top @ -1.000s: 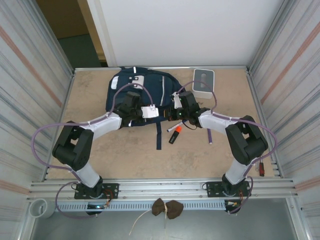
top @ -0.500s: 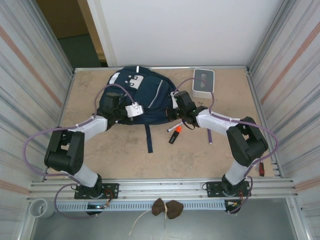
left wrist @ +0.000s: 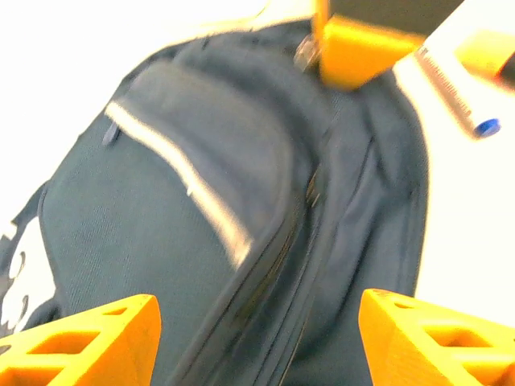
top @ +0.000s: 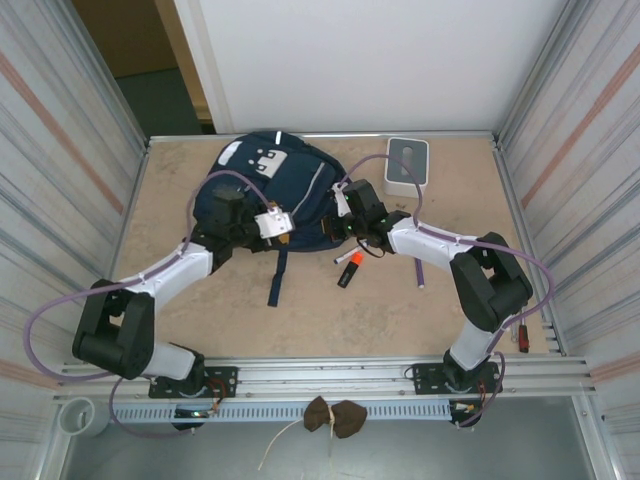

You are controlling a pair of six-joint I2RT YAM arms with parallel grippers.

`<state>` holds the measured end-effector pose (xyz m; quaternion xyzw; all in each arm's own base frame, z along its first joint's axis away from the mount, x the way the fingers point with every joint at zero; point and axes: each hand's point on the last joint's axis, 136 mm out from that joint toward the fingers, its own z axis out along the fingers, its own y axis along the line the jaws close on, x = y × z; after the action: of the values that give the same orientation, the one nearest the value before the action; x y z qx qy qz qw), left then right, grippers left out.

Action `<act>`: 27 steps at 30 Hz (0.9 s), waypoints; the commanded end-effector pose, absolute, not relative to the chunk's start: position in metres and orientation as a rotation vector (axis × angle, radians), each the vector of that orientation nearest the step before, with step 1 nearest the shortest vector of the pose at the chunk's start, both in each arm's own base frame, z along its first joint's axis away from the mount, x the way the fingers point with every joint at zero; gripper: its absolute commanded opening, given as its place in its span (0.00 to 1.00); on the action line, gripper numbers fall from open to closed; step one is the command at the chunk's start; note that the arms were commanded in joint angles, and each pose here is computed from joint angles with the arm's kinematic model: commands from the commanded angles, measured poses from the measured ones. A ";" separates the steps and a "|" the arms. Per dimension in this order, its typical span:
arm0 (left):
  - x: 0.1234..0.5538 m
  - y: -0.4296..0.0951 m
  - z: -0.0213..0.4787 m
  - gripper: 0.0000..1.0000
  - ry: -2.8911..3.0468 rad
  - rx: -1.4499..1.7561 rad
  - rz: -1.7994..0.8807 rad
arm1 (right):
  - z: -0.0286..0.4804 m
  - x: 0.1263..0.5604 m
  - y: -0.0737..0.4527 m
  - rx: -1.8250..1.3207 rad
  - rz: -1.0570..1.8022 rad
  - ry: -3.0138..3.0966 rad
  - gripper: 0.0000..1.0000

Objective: Pack the student bag

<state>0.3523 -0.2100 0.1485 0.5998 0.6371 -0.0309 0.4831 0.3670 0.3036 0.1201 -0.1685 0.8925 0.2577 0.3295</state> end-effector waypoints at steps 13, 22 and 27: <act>0.376 -0.223 0.138 0.11 1.479 1.507 -0.037 | 0.156 0.353 0.324 -0.455 0.823 2.239 0.00; 0.364 -0.168 0.155 0.06 1.512 1.368 -0.180 | 0.124 0.399 0.264 -0.312 0.516 2.355 0.00; 0.379 -0.136 0.151 0.17 1.637 1.277 -0.081 | 0.131 0.401 0.291 -0.385 0.645 2.315 0.00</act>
<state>0.3629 -0.1704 0.1483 0.5812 0.6256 -0.0817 0.5139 0.3864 0.3036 0.1325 -0.1599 0.8856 0.2731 0.3401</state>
